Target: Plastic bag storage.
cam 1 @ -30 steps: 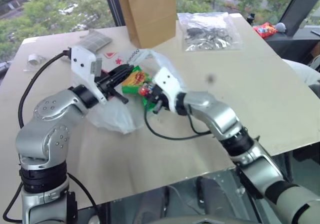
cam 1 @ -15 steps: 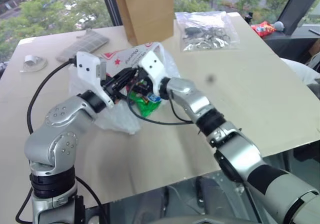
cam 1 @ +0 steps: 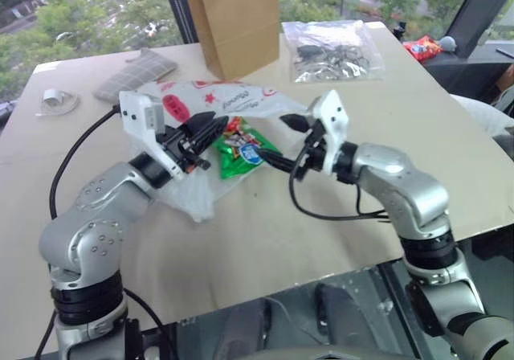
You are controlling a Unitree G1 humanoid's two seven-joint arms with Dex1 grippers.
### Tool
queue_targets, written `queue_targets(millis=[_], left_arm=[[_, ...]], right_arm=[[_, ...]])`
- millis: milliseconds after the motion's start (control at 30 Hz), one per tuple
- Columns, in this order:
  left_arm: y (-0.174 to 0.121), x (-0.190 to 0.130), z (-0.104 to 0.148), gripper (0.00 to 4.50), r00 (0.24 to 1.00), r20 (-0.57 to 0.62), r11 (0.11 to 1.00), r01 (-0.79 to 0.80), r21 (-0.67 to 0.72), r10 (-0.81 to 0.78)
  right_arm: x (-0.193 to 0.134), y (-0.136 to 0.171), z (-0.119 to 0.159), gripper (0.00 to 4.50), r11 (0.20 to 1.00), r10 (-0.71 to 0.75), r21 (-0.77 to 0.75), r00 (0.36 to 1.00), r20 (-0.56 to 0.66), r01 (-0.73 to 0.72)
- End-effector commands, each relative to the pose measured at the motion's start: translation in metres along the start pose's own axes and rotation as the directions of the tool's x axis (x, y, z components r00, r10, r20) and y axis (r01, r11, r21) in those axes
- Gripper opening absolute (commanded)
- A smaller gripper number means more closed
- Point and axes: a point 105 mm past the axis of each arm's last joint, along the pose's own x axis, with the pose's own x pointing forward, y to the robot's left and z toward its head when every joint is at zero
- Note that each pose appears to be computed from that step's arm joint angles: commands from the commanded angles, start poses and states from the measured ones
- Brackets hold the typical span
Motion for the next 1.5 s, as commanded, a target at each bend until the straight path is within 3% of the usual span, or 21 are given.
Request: queue_targets(millis=[33, 133, 300, 400, 600, 700, 867, 967, 1100, 1200, 1333, 1433, 1500], left_arm=[[-0.019, -0.013, 0.013, 3.64, 0.993, -0.004, 0.993, 0.117, -0.009, -0.117], [-0.023, -0.018, 0.012, 3.64, 0.987, -0.032, 0.987, 0.156, -0.040, -0.158], [-0.028, 0.003, 0.012, 3.64, 0.988, -0.002, 0.987, 0.155, -0.030, -0.156], [-0.027, 0.014, 0.010, 3.64, 0.992, 0.010, 0.992, 0.125, -0.009, -0.125], [-0.022, 0.011, 0.010, 3.64, 0.989, 0.024, 0.987, 0.145, -0.063, -0.144], [-0.020, 0.009, 0.010, 3.64, 0.989, 0.025, 0.985, 0.148, -0.084, -0.147], [-0.021, 0.007, 0.011, 3.64, 0.988, 0.028, 0.982, 0.156, -0.104, -0.153], [-0.028, -0.003, 0.010, 3.64, 0.978, 0.014, 0.971, 0.207, -0.119, -0.207], [-0.035, -0.036, 0.000, 3.64, 0.956, -0.073, 0.947, 0.267, -0.181, -0.283], [-0.032, -0.068, -0.014, 3.64, 0.945, -0.167, 0.943, 0.239, -0.232, -0.281], [-0.024, -0.104, -0.038, 3.64, 0.932, -0.279, 0.954, 0.158, -0.256, -0.229], [-0.020, -0.115, -0.047, 3.64, 0.925, -0.314, 0.957, 0.137, -0.255, -0.216], [0.000, -0.137, -0.061, 3.64, 0.911, -0.384, 0.971, 0.065, -0.229, -0.151]], right_arm=[[-0.015, 0.021, 0.017, 4.50, 0.995, 0.092, 0.019, 0.994, 0.059, -0.093], [-0.020, 0.034, 0.022, 4.50, 0.978, 0.186, 0.075, 0.977, 0.108, -0.194], [0.015, 0.023, -0.013, 4.50, 0.984, 0.166, -0.056, 0.984, -0.062, -0.170], [0.029, 0.031, -0.031, 4.50, 0.947, 0.255, -0.165, 0.958, -0.133, -0.275], [0.008, 0.052, -0.015, 4.50, 0.874, 0.482, -0.056, 0.876, -0.021, -0.483], [-0.017, 0.059, 0.000, 4.50, 0.819, 0.564, 0.069, 0.821, 0.089, -0.570], [-0.049, 0.065, 0.026, 4.50, 0.795, 0.569, 0.107, 0.796, 0.207, -0.597], [-0.067, 0.066, 0.041, 4.50, 0.820, 0.516, 0.115, 0.812, 0.275, -0.560], [-0.079, 0.054, 0.041, 4.50, 0.900, 0.335, 0.186, 0.900, 0.280, -0.394], [-0.091, 0.032, 0.020, 4.50, 0.979, 0.088, 0.175, 0.991, 0.105, -0.105], [-0.111, 0.019, -0.016, 4.50, 0.984, -0.121, 0.112, 0.983, -0.139, 0.137], [-0.116, 0.017, -0.033, 4.50, 0.981, -0.161, 0.074, 0.961, -0.226, 0.182], [-0.113, 0.021, -0.051, 4.50, 0.977, -0.151, 0.104, 0.952, -0.267, 0.184]])
